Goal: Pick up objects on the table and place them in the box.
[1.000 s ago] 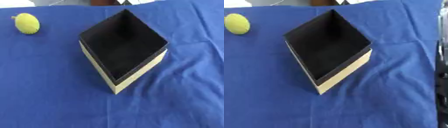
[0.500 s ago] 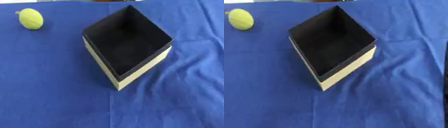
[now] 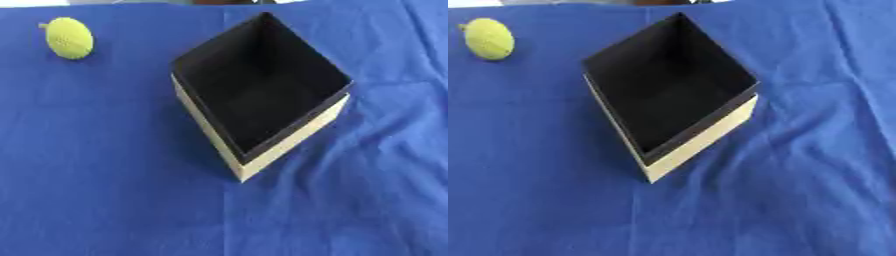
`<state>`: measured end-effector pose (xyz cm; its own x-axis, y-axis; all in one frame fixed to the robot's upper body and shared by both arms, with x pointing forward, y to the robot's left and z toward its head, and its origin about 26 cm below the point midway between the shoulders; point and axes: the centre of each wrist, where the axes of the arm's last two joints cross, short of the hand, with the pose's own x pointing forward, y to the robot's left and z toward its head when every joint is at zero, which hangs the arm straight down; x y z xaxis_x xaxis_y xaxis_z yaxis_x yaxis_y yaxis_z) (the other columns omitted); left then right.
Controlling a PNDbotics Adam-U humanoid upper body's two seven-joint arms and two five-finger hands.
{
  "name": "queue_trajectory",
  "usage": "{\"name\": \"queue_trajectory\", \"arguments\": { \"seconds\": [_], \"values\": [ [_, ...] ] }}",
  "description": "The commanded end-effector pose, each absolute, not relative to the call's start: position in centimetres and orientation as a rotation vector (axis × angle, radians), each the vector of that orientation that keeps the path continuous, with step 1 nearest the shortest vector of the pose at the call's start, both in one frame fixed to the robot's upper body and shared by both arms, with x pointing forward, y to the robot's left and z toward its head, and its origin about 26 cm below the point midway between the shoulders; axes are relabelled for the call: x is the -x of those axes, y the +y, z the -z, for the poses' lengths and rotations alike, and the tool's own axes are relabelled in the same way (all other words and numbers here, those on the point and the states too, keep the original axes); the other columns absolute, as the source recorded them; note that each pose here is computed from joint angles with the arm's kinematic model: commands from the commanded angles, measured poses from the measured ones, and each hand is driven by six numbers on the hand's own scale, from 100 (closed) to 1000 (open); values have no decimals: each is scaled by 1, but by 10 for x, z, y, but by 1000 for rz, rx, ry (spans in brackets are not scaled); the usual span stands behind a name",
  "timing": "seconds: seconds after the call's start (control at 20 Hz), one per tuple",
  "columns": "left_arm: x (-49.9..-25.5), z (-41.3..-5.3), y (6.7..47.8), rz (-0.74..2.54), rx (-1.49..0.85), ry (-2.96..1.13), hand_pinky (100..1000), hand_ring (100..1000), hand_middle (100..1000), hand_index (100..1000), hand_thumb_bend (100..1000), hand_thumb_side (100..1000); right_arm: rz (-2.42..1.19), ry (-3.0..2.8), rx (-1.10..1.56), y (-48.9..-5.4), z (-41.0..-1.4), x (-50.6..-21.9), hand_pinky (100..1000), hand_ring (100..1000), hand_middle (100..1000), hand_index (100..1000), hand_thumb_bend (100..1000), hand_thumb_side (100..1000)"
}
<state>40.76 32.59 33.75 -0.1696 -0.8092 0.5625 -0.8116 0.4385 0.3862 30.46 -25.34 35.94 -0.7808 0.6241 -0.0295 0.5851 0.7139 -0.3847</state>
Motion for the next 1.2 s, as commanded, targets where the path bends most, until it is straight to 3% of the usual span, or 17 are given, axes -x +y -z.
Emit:
{"name": "queue_trajectory", "arguments": {
  "seconds": [0.05,0.2,0.4,0.45,0.5,0.55,0.6,0.65,0.8,0.85,1.05,1.2],
  "values": [
    [-418,-336,328,55,-1422,-1864,516,943,916,837,1000,800,-583,-2852,1000,-251,-368,-298,875,880,808,882,100,100],
    [-431,-322,330,140,-1448,-1767,605,937,896,850,1000,769,-585,-2854,994,-251,-368,-298,875,879,806,881,100,100],
    [-444,-302,336,270,-1467,-1696,799,939,905,892,992,689,-579,-2859,984,-250,-368,-298,875,877,803,879,100,100],
    [-447,-298,338,301,-1469,-1681,799,939,905,892,992,689,-578,-2859,982,-250,-367,-298,875,877,803,879,100,100],
    [-450,-294,341,334,-1471,-1665,859,928,924,923,951,642,-576,-2859,981,-250,-367,-298,875,877,802,878,100,100],
    [-453,-290,343,366,-1472,-1650,797,925,936,938,931,623,-574,-2859,980,-250,-367,-298,875,877,802,878,100,100],
    [-456,-286,345,397,-1471,-1635,665,913,937,945,894,595,-571,-2858,981,-250,-367,-298,875,877,802,878,100,100],
    [-459,-283,347,424,-1470,-1621,656,907,927,940,860,564,-569,-2857,981,-250,-367,-298,875,876,801,878,100,100],
    [-468,-274,353,511,-1459,-1575,943,959,940,941,748,477,-562,-2856,977,-250,-366,-299,874,875,799,877,100,100],
    [-470,-271,355,536,-1453,-1562,978,982,955,955,712,447,-558,-2856,976,-250,-365,-299,874,875,799,877,100,100],
    [-480,-265,357,628,-1418,-1521,1000,1000,979,957,625,381,-545,-2854,971,-250,-364,-299,875,881,799,876,100,100],
    [-484,-265,357,688,-1392,-1517,967,1000,987,958,618,339,-541,-2854,970,-250,-364,-299,875,881,799,876,100,100]
  ]
}}
